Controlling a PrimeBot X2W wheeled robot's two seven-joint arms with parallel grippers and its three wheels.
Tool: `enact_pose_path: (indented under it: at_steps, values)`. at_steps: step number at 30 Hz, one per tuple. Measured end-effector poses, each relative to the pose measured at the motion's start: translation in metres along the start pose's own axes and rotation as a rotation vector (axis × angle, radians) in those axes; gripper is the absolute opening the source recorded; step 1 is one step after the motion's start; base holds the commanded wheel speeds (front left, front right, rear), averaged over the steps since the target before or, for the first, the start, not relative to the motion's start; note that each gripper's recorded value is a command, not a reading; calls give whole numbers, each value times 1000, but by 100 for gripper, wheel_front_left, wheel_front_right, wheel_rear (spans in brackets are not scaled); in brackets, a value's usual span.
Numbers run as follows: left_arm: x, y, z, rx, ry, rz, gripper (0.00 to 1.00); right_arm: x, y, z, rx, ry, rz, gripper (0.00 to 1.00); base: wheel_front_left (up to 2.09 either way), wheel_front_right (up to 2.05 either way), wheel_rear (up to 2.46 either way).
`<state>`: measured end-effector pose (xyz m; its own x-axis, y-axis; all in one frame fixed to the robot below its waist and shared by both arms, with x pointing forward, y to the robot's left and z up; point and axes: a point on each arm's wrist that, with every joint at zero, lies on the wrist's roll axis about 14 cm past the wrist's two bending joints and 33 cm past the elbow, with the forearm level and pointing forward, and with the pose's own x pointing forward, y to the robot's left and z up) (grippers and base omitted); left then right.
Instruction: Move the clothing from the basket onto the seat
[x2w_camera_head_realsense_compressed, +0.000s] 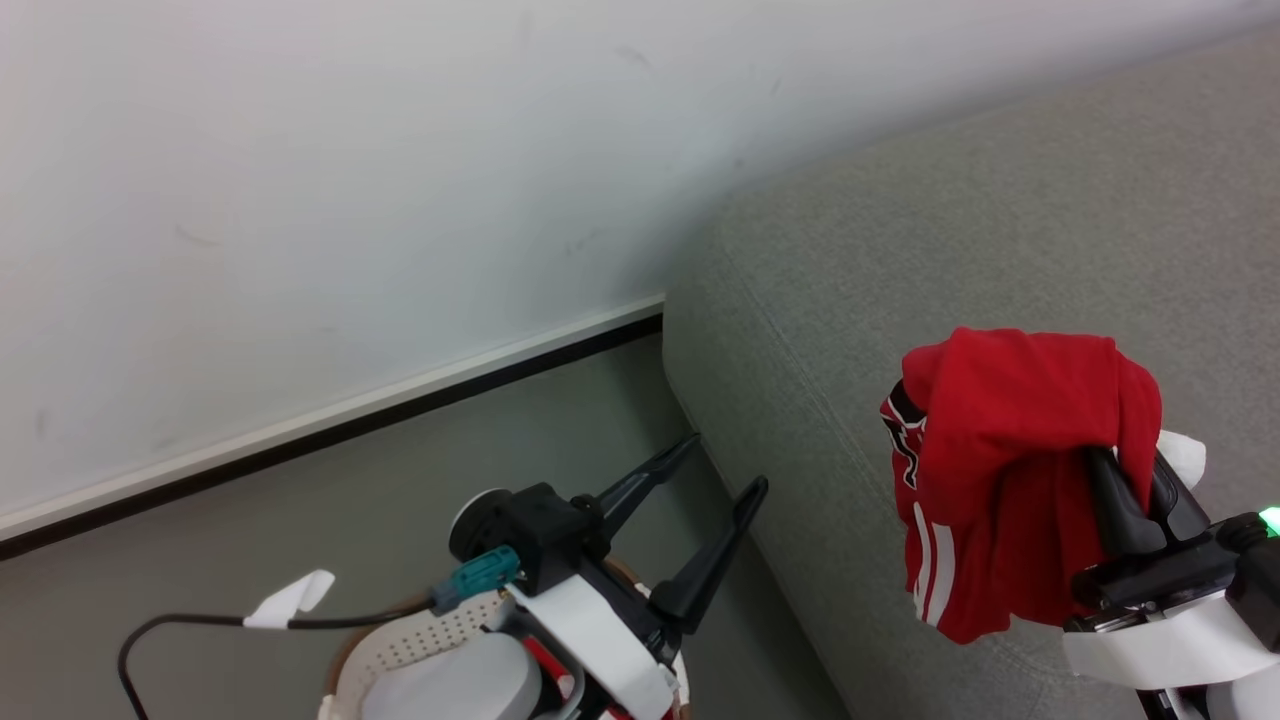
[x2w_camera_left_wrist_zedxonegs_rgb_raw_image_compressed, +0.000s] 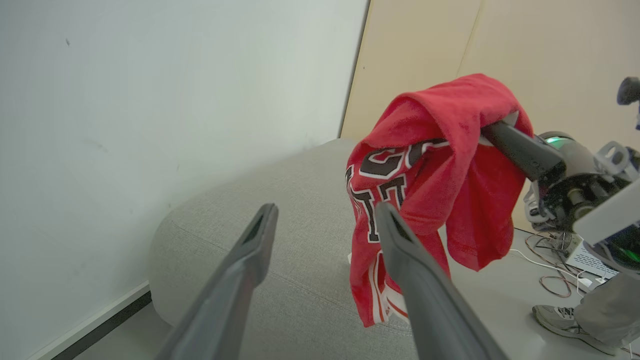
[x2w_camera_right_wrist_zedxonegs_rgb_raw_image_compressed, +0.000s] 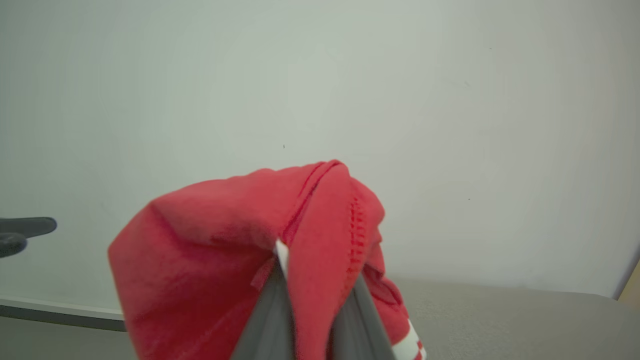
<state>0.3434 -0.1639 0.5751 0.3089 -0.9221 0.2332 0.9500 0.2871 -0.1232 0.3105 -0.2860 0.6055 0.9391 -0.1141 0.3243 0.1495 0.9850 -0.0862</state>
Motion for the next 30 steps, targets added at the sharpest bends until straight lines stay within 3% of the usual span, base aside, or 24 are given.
enact_pose_path:
  at_steps: [9, 22, 30]
  values:
    - [5, 6, -16, -18, 17, -20, 100, 1, -5, -9, -30, 36, -12, 0, 0, 0, 0]
    - [-17, 71, -46, 61, 65, 7, 100, 105, -33, -23, -174, 34, 13, 0, 0, 0, 0]
    - [-42, 117, -78, 39, 109, 64, 100, 171, -74, -27, -265, 19, -66, 0, 0, 0, 0]
